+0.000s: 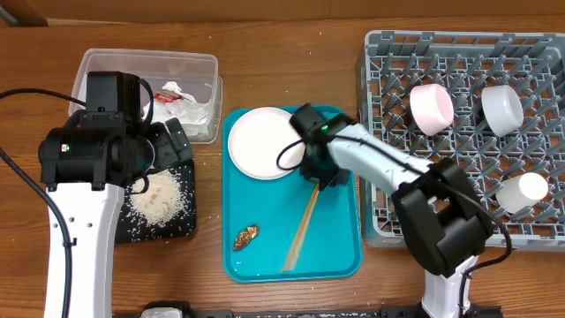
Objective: Sort waste into correct bins and load items into the dishwasher
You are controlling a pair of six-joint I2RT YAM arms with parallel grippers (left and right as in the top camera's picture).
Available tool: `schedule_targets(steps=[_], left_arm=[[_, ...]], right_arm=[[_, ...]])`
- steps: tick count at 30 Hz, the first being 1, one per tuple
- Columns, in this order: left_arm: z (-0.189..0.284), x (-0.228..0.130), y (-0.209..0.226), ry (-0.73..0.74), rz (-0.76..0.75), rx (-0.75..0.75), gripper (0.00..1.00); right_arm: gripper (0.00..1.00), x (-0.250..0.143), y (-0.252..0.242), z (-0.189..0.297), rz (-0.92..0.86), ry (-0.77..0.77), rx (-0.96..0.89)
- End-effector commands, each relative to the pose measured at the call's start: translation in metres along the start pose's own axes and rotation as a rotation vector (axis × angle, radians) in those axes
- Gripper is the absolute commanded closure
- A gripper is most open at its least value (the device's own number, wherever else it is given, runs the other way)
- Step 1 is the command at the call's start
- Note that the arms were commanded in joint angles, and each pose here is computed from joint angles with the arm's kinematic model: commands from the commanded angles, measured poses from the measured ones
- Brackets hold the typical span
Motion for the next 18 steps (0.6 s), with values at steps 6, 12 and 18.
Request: schedule_targets(steps=[6,12,18], left_arm=[[-0.002,0.001,0.0,0.006,-0.011,0.003,0.01],[-0.002,0.001,0.0,0.006,-0.011,0.003,0.01],[-0.002,0.001,0.0,0.005,-0.011,0.004,0.0]], right_arm=[[0.69,0.04,-0.026,0.035,0.081,-0.016,-0.036],[0.61,0.032,-0.029,0.064,0.089,0.007,-0.047],[0.62,-0.001,-0.035,0.069,0.163,0.191,-0.029]])
Point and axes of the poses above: each gripper's point midway between its finger pads, its own z axis back along the fingers, its own y axis along the line the jaws close on, x = y × z, the point moved 6 cm from there along z, back along the fingers, and after that the axes turned 13 degrees about z, right-handed, at the moved point
